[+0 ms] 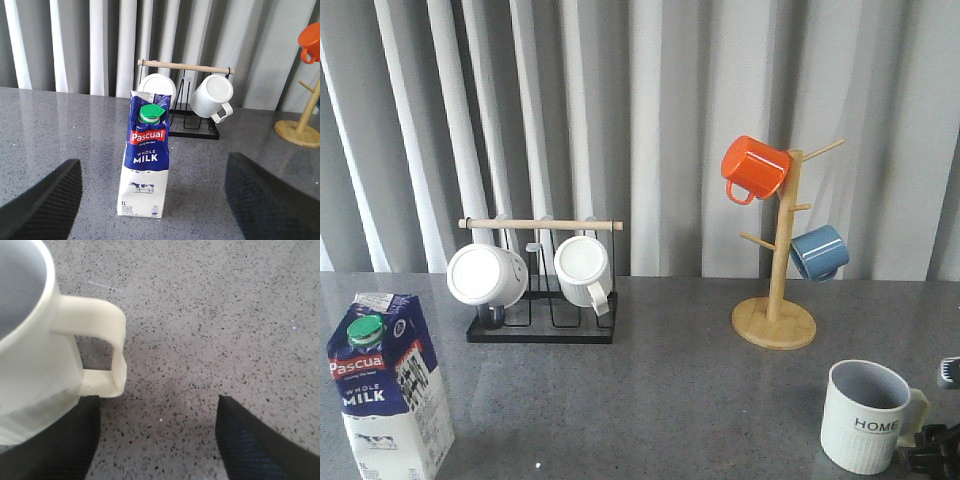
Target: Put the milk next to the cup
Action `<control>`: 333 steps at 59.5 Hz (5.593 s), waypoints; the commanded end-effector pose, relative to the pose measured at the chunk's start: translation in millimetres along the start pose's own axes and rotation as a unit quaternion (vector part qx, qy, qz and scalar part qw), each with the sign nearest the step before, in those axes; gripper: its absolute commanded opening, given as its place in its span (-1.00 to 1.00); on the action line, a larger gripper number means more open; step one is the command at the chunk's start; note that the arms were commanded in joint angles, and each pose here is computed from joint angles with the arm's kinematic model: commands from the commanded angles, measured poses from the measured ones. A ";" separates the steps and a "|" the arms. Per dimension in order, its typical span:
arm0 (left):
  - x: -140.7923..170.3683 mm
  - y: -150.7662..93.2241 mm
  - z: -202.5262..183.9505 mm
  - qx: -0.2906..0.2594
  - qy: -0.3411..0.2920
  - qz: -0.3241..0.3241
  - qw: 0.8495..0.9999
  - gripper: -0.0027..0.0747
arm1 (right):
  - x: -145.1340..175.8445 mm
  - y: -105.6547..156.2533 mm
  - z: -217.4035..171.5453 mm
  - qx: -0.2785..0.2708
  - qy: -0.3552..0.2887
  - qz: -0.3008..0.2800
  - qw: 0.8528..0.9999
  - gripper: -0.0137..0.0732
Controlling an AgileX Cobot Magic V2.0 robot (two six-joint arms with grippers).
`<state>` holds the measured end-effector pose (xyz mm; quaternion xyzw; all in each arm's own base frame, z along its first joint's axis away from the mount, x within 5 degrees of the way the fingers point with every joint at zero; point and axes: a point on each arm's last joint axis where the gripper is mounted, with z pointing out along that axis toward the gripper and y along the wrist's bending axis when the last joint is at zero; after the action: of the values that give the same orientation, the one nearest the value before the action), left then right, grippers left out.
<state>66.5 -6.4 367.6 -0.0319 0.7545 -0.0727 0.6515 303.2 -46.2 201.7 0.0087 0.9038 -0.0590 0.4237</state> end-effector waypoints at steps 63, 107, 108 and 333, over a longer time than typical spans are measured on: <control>-14.8 -2.0 -1.9 0.005 -0.043 -0.004 0.999 0.55 | -93.8 93.1 -60.4 -0.117 -0.168 -0.078 0.976 -0.71; -14.8 -2.3 -1.9 0.007 -0.043 -0.008 0.999 0.55 | -49.7 145.4 -13.7 -0.165 -0.033 -0.114 0.979 -0.36; -14.7 -2.3 -1.9 0.007 -0.043 -0.008 0.999 0.55 | -49.3 145.3 -13.6 -0.164 -0.030 -0.114 0.979 -0.33; -105.1 -3.4 263.1 0.023 0.374 0.031 0.927 0.56 | 86.6 38.0 -235.7 -0.145 -0.110 -0.073 0.981 -0.70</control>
<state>353.2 -9.0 411.8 0.0381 0.9553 -0.0567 0.2877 66.7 14.4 268.5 -0.1245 0.8679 0.0382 0.4793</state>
